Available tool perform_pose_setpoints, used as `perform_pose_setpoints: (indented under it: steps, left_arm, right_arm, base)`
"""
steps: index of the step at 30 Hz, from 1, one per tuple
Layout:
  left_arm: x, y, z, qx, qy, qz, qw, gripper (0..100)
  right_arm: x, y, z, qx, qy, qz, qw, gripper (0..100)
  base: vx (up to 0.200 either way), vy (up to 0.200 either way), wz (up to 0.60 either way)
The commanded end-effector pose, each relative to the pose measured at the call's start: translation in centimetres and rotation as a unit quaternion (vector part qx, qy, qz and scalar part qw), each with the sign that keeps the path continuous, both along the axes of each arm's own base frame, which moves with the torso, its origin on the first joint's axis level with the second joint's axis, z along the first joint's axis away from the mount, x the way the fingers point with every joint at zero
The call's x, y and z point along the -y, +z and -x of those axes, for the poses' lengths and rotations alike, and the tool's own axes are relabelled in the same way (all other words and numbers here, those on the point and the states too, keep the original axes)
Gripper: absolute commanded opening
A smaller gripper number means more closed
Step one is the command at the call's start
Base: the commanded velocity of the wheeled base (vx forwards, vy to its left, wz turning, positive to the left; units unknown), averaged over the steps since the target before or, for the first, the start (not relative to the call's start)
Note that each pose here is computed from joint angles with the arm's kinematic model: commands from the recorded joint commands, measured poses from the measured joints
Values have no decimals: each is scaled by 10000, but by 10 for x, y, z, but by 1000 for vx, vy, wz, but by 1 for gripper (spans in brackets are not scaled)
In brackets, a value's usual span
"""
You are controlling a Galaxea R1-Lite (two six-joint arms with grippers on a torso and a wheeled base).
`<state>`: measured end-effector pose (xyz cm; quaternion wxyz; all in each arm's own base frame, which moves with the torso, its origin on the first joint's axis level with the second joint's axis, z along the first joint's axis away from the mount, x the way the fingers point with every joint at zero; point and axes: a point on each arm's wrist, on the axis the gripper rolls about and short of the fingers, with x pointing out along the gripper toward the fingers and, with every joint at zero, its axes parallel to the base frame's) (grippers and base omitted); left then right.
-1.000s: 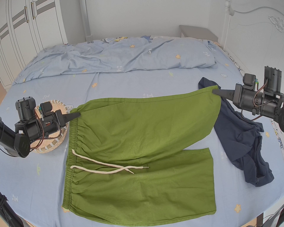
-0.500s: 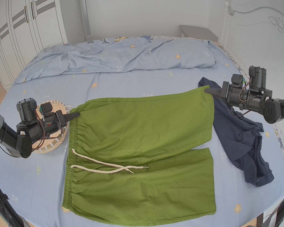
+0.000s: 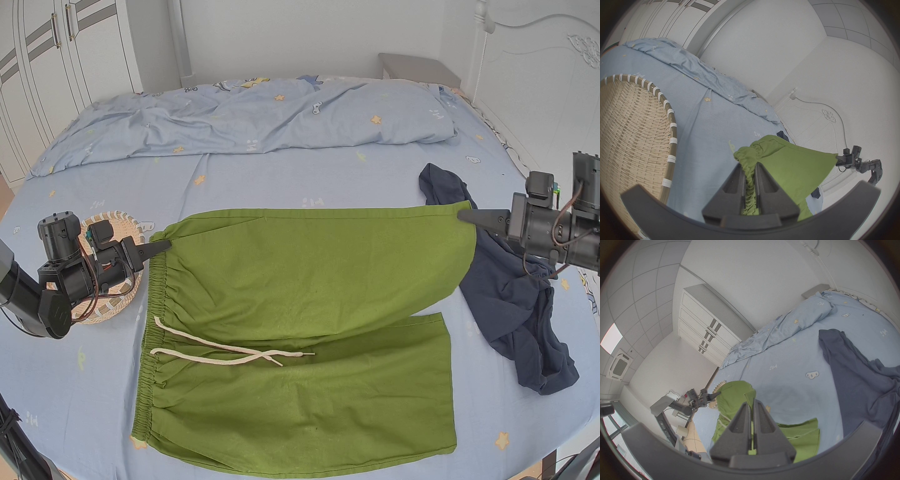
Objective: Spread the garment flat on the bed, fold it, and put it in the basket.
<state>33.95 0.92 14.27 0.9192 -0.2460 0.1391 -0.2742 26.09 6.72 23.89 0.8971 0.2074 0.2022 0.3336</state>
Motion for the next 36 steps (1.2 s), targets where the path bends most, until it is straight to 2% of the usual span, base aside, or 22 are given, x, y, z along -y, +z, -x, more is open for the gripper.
perform_pose_setpoints:
  steps: [1, 12, 13, 16, 22, 28, 36]
  left_arm:
    - [2, -1, 1, -11, -24, 1, 10000, 0]
    - [2, -1, 2, -32, -22, 19, 10000, 0]
    - [2, -2, 1, -27, -23, 12, 10000, 0]
    - [1, -2, 0, -35, -15, 13, 10000, 0]
    - [1, -2, 0, -4, -7, 10, 10000, 0]
    - [1, -2, -3, 131, 100, -2, 9999, 0]
    - [0, -9, -8, 150, 198, -22, 9997, 0]
  right_arm:
    - [0, 10, 52, 258, 211, -67, 9994, 0]
    - [8, -17, 50, -110, 16, 41, 9999, 0]
    - [9, -31, 29, -285, -83, 100, 9995, 0]
    - [7, -40, 16, -313, -114, 82, 9994, 0]
    - [5, -54, -17, -107, -180, 18, 9998, 0]
    - [4, -61, -51, -124, -277, 31, 9995, 0]
    - [5, -44, -87, 314, -337, -46, 9989, 0]
  base:
    - [0, 0, 0]
    - [0, 0, 0]
    - [0, 0, 0]
    - [0, 0, 0]
    - [0, 0, 0]
    - [0, 0, 0]
    - [0, 0, 0]
